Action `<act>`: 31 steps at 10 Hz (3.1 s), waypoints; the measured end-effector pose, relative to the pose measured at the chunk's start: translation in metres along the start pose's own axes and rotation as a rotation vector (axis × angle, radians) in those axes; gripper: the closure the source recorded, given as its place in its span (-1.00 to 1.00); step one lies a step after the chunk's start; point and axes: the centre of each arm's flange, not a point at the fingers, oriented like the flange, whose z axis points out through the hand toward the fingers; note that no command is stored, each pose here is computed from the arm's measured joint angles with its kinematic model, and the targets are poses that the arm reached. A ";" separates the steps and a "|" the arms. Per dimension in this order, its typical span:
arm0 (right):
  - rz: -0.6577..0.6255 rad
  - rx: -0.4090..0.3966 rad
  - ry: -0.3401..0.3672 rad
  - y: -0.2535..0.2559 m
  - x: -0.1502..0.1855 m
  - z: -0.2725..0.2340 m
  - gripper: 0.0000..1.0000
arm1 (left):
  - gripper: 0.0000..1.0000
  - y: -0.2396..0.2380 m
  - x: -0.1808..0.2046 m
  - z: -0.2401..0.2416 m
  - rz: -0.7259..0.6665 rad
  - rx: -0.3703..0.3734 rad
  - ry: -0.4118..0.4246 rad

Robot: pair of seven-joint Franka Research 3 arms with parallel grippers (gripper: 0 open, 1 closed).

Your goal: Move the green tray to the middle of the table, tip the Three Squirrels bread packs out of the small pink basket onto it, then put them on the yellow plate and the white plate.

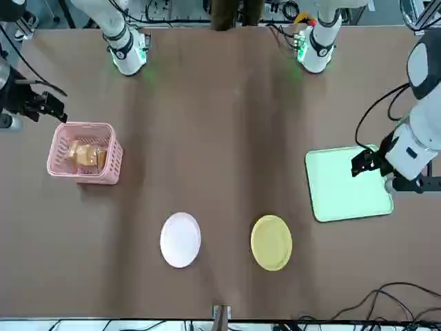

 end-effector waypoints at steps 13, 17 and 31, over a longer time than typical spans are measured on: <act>0.001 0.000 0.000 0.001 0.000 0.000 -0.97 | -1.00 -0.176 -0.027 0.143 -0.218 0.016 -0.111; 0.001 -0.001 -0.028 0.001 -0.003 0.002 -0.97 | -1.00 -0.266 -0.083 0.270 -0.235 0.088 -0.022; -0.001 -0.001 -0.039 0.000 -0.005 0.003 -0.97 | 0.82 -0.332 -0.128 0.351 -0.148 0.077 -0.004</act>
